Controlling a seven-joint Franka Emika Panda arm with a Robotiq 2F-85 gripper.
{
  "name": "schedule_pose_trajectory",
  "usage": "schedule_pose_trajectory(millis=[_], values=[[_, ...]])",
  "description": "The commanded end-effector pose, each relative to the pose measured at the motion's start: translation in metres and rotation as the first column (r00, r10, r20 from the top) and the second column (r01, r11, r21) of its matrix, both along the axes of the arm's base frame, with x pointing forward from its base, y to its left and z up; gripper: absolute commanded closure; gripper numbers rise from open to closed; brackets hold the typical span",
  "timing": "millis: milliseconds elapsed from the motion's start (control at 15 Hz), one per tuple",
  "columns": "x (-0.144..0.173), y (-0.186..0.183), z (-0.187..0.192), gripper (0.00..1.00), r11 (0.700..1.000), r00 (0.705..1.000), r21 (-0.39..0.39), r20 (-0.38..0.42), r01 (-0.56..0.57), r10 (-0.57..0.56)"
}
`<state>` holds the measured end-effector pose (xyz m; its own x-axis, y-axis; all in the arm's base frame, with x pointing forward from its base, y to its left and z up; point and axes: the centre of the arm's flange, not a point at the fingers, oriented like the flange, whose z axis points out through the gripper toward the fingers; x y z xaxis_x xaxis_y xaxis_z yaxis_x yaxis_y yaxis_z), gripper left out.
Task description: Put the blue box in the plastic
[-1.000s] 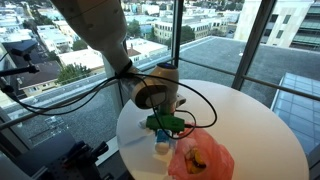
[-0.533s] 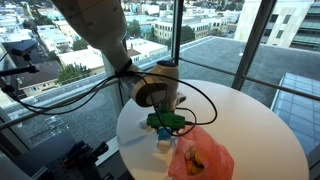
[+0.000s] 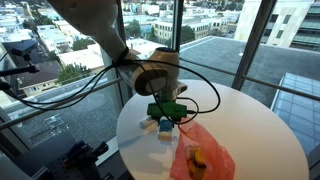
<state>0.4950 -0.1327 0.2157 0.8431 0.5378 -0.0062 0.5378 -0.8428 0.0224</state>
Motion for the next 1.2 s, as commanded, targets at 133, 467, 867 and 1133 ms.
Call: schedule_pose_trajectory(millis=[133,467,867,1133], values=[[-0.008,-0.016,0.044,0.6,0.999,0.999,-0.034,0.02,0.029,-0.028],[-0.009,-0.042,0.061,0.6,0.995,0.997,-0.062,0.025,0.08,-0.079],[-0.014,-0.067,0.066,0.6,0.987,0.991,-0.084,0.004,0.136,-0.137],[-0.012,-0.083,0.066,0.6,0.98,0.984,-0.099,-0.005,0.175,-0.176]])
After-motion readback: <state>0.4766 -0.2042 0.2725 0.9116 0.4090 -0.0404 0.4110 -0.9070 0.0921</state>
